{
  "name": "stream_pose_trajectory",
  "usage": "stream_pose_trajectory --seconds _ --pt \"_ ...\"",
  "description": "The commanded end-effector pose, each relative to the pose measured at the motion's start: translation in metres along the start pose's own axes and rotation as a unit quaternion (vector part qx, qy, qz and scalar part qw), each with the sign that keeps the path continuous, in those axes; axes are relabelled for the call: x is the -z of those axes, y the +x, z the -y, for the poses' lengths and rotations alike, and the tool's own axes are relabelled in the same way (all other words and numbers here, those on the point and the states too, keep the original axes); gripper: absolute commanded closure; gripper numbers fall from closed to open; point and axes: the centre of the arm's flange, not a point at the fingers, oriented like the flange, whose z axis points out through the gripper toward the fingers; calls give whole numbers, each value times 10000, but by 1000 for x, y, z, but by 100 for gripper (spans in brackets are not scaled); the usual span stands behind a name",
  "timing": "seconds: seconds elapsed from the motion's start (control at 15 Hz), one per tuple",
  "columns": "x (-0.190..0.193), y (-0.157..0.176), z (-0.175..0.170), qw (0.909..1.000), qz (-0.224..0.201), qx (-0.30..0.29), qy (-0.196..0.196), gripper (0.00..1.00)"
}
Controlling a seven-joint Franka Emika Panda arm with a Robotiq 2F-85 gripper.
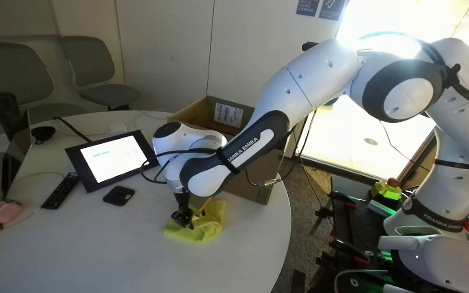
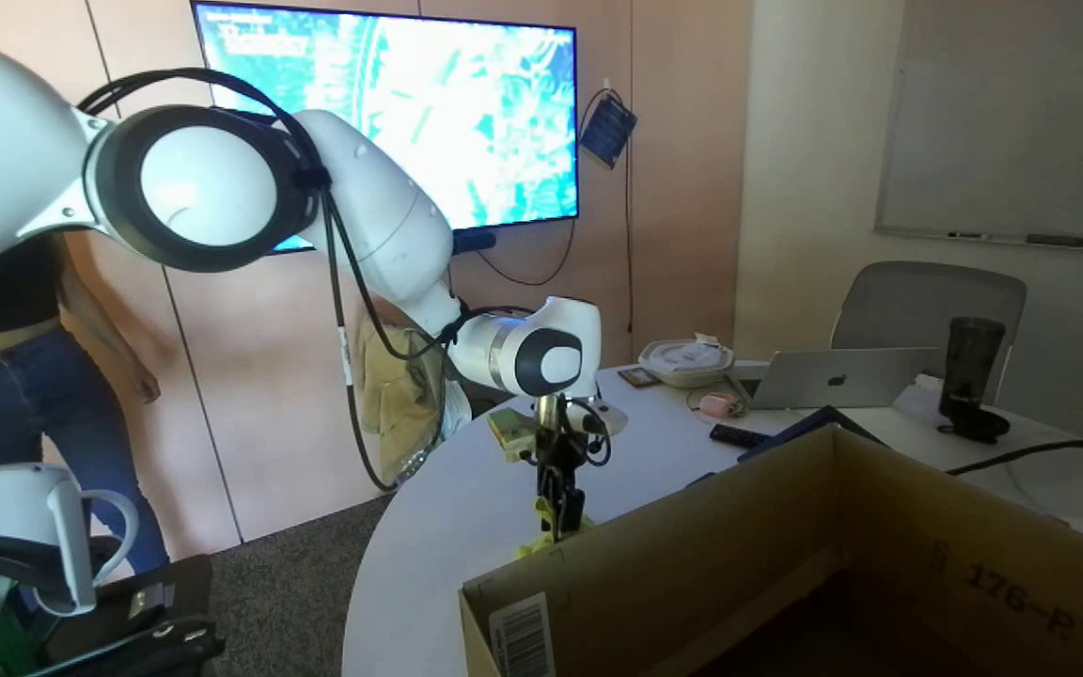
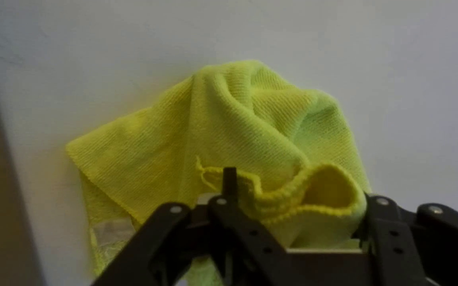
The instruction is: Put the marker on the cloth, then fold the cloth and put it in the box
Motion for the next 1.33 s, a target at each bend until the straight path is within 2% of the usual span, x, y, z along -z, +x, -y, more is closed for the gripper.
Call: stream_pose_trajectory --seconds 0.0,0.07,0.47,0.93,1.27 --pt "28 6 -2 9998 -126 -68 101 9" --pt "35 5 -2 9997 -194 -26 177 1" --pt "63 -15 -3 9972 -474 266 522 0" --pt "28 -40 2 9916 -313 923 850 0" --pt "-4 -44 -10 9945 -139 754 719 0"
